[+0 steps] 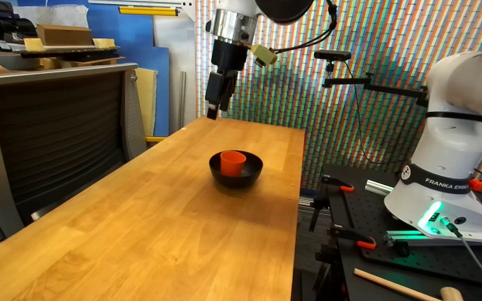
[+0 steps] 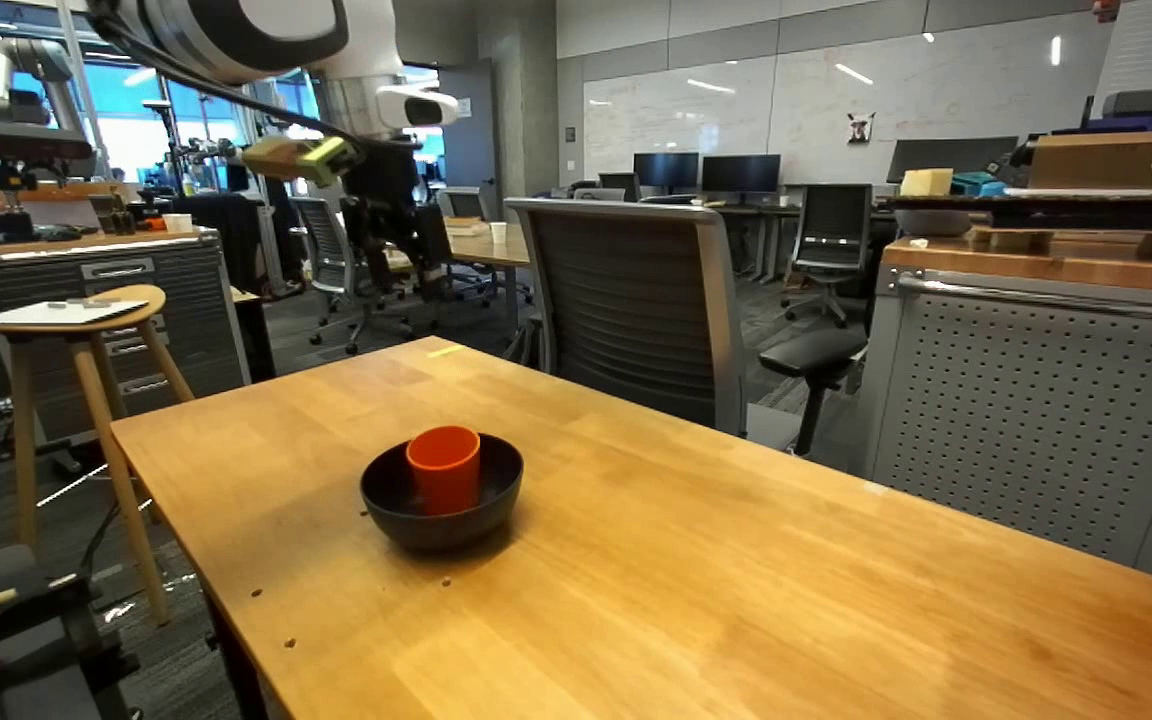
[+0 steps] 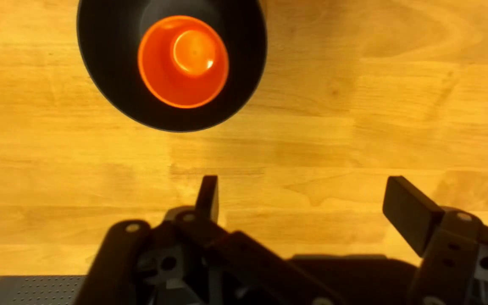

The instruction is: Pick up the orange cup and put it in the black bowl

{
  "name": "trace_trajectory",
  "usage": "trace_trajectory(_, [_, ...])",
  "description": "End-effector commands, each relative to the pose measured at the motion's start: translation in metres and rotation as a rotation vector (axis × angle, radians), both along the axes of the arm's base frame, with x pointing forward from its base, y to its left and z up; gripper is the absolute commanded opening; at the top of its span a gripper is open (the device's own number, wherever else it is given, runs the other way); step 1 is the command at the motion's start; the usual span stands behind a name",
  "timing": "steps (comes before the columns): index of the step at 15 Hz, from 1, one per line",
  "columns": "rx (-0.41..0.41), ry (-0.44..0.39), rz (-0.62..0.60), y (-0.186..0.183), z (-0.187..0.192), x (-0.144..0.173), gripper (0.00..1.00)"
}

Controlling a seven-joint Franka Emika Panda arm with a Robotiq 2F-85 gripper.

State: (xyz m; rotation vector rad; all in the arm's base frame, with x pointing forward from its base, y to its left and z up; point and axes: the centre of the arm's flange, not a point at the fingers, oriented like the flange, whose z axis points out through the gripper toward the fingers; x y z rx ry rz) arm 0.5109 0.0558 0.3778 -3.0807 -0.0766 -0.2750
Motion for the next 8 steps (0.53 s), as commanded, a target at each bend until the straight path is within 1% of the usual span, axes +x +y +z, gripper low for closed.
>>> trace_trajectory(1, [0.019,0.013,0.009,-0.001,0.012,-0.007,1.0])
trace_trajectory(2, [0.023,0.01,0.012,-0.001,0.021,-0.011,1.0])
trace_trajectory(3, [0.023,0.008,0.013,-0.001,0.022,-0.012,1.0])
trace_trajectory(8, [0.02,0.035,0.012,-0.001,0.006,-0.01,1.0])
